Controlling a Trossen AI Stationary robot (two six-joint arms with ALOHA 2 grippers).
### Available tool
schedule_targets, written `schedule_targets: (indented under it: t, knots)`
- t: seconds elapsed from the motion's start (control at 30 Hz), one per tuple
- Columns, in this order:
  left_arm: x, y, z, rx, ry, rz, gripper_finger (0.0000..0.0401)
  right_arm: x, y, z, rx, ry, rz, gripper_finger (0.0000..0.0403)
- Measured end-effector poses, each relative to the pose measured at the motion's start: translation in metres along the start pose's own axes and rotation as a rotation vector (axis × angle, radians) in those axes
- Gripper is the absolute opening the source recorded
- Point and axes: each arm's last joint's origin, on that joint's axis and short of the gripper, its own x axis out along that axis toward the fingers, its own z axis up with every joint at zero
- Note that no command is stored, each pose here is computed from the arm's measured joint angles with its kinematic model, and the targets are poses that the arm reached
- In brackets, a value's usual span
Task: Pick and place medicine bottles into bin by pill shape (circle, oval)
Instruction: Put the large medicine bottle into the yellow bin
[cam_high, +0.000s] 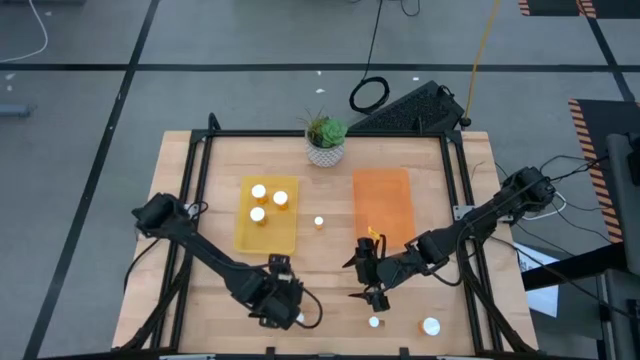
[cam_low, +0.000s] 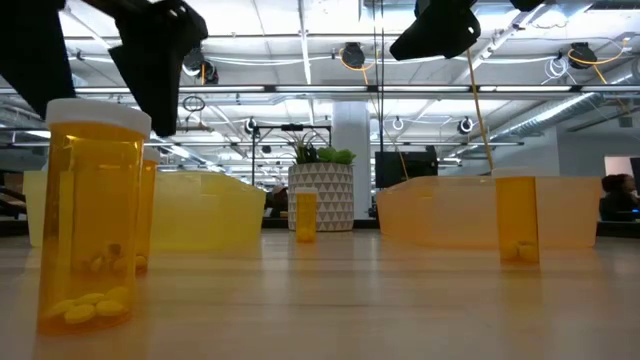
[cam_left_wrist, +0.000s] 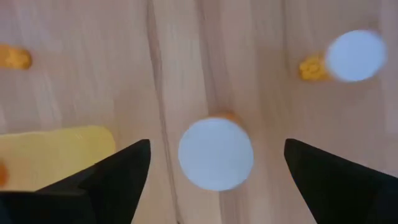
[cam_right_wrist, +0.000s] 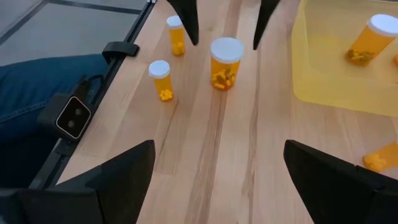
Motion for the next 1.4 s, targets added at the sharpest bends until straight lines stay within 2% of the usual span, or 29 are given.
schedule_targets:
  t: [0.3, 1.03, 1.4]
  knots:
    - [0.016, 0.005, -0.008, -0.009, 0.063, 0.012, 0.0356, 0.000, 0.000, 0.000, 0.000, 0.002, 0.000, 0.0352]
    - [0.018, 0.008, -0.001, -0.030, 0.014, 0.012, 0.0355, 0.000, 0.000, 0.000, 0.000, 0.001, 0.000, 0.0352]
    - [0.033, 0.009, -0.009, -0.045, 0.019, -0.003, 0.0353, 0.000, 0.000, 0.000, 0.000, 0.001, 0.000, 0.0352]
